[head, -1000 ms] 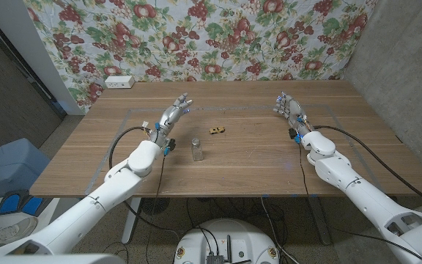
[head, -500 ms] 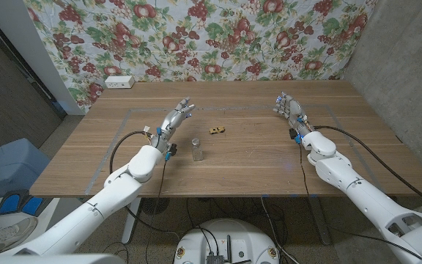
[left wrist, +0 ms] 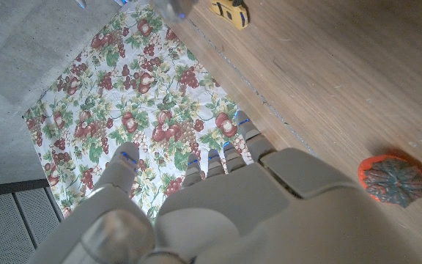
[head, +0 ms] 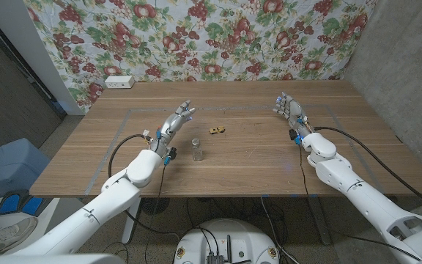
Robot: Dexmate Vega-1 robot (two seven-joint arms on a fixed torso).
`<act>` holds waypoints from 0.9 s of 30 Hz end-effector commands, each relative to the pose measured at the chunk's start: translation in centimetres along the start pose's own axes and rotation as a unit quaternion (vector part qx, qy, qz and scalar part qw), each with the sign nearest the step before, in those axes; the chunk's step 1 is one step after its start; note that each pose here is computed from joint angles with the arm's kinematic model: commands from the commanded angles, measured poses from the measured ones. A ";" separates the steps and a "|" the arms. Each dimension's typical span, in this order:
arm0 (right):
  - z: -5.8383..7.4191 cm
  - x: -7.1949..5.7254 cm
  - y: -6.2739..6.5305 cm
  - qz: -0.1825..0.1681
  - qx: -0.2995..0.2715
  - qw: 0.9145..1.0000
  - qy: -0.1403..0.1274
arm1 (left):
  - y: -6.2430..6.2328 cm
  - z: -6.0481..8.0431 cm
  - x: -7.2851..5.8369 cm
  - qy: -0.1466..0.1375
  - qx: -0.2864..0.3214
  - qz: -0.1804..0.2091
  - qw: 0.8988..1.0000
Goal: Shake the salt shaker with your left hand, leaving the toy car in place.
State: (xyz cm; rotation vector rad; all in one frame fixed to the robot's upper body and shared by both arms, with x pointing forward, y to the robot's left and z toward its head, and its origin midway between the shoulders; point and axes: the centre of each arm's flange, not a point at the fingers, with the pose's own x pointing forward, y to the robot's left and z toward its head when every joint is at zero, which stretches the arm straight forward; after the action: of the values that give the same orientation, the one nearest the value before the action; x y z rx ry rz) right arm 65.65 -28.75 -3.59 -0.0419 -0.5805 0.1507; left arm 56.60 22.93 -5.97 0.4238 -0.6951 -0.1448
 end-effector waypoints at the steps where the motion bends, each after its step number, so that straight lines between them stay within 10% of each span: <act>1: 0.3 -1.1 0.4 -0.004 0.001 1.000 -0.003 | -0.3 -0.2 -1.2 0.003 -0.001 -0.006 1.000; 27: -0.1 -4.0 1.8 -0.012 -0.002 1.000 -0.007 | -0.7 -1.0 -3.8 0.007 0.015 -0.027 1.000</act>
State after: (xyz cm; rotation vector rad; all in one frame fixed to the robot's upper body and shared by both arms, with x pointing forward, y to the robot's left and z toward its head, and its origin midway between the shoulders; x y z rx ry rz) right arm 62.81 -27.92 -5.34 -0.0384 -0.5902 0.1312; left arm 54.87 23.51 -8.33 0.4529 -0.6794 -0.1710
